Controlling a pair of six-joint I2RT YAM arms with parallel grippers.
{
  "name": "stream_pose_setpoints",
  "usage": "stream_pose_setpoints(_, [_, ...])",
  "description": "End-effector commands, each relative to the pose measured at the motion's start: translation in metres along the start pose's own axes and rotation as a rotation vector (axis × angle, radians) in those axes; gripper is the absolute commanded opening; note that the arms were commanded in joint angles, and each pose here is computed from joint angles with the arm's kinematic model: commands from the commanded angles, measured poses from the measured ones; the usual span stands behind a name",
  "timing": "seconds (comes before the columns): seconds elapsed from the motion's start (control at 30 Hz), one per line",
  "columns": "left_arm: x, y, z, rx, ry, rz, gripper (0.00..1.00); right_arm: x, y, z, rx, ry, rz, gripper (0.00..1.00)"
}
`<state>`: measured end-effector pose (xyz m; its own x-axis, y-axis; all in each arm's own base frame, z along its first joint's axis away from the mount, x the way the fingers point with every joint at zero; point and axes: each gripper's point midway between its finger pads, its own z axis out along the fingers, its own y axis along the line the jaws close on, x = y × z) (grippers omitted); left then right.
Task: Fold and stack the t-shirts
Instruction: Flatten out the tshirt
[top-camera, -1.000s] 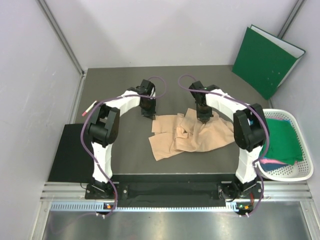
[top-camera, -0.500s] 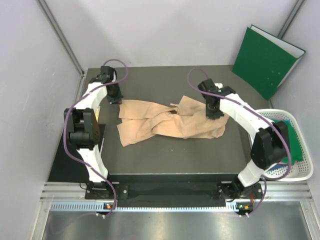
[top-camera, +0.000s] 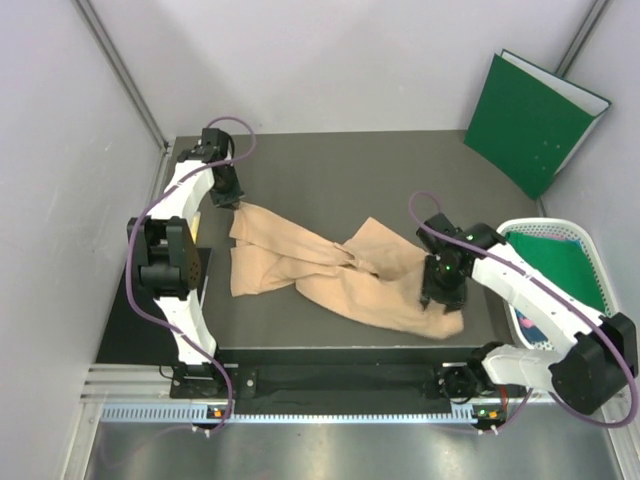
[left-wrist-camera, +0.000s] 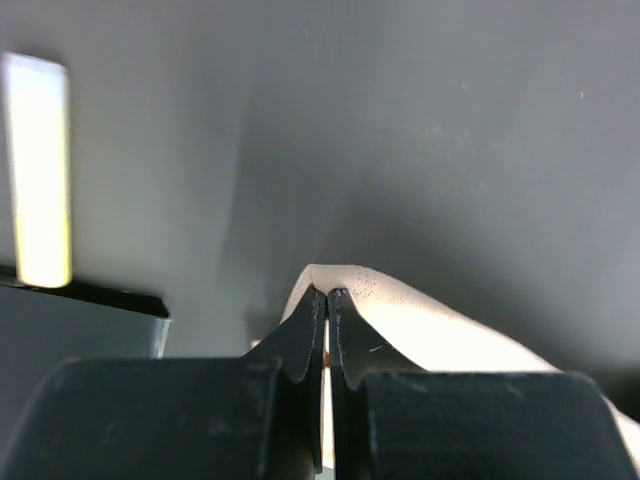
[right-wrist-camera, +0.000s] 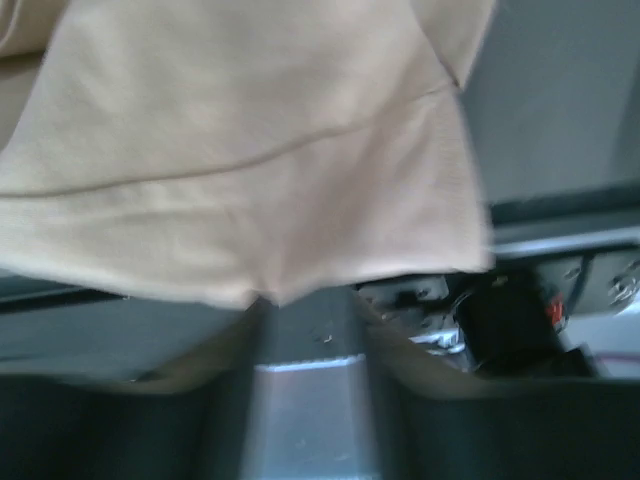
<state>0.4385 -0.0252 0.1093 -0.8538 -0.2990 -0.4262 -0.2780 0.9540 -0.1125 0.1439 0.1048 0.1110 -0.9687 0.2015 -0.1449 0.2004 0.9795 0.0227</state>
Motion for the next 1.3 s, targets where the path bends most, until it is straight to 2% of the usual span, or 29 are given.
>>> stream_pose_setpoints(0.0, [-0.026,0.010,-0.016,-0.044,-0.070,-0.009,0.00,0.002,0.012,-0.042,-0.087,-0.038,-0.017,0.93])
stream_pose_setpoints(0.03, [-0.025,0.010,-0.016,-0.039,-0.069,-0.011,0.00,-0.009,0.014,-0.050,-0.091,-0.090,-0.023,0.99])
stream_pose_setpoints(0.1, [-0.023,0.008,-0.018,-0.029,-0.062,-0.009,0.11,-0.041,0.031,-0.078,-0.164,-0.230,-0.061,0.99])
stream_pose_setpoints(0.13, [-0.022,0.008,-0.019,-0.026,-0.061,-0.008,0.19,-0.055,0.035,-0.079,-0.150,-0.272,-0.069,1.00])
stream_pose_setpoints(0.2, [-0.017,0.009,-0.019,-0.024,-0.049,-0.005,0.30,-0.082,0.054,-0.087,-0.189,-0.358,-0.115,0.99])
stream_pose_setpoints(0.27, [-0.013,0.008,-0.019,-0.015,-0.041,-0.003,0.38,-0.101,0.072,-0.068,-0.176,-0.362,-0.182,1.00])
stream_pose_setpoints(0.3, [-0.009,0.009,-0.017,-0.016,-0.030,0.001,0.47,-0.119,0.088,-0.069,-0.205,-0.408,-0.195,0.99])
stream_pose_setpoints(0.33, [-0.007,0.010,-0.017,-0.019,-0.021,0.003,0.49,-0.125,0.099,-0.047,-0.184,-0.365,-0.232,1.00])
stream_pose_setpoints(0.4, [0.000,0.013,-0.016,-0.027,-0.005,0.008,0.51,-0.146,0.122,-0.041,-0.198,-0.384,-0.260,1.00])
stream_pose_setpoints(0.43, [0.000,0.013,-0.018,-0.027,-0.009,0.010,0.52,-0.152,0.129,-0.018,-0.163,-0.346,-0.295,1.00])
stream_pose_setpoints(0.6, [0.011,0.015,-0.018,-0.023,0.008,0.012,0.52,-0.195,0.154,0.019,-0.081,-0.382,-0.357,0.98])
stream_pose_setpoints(0.8, [0.020,0.018,-0.019,-0.026,0.020,0.017,0.52,-0.228,0.157,0.035,-0.024,-0.411,-0.360,0.98])
stream_pose_setpoints(1.17, [0.034,0.023,-0.013,-0.035,0.054,0.026,0.54,-0.251,0.154,0.086,-0.139,-0.358,-0.327,0.97])
stream_pose_setpoints(1.2, [0.034,0.023,-0.013,-0.035,0.053,0.026,0.68,-0.253,0.154,0.094,-0.133,-0.347,-0.328,0.97])
stream_pose_setpoints(1.27, [0.034,0.023,-0.014,-0.037,0.051,0.028,0.78,-0.253,0.159,0.099,-0.147,-0.340,-0.341,0.97])
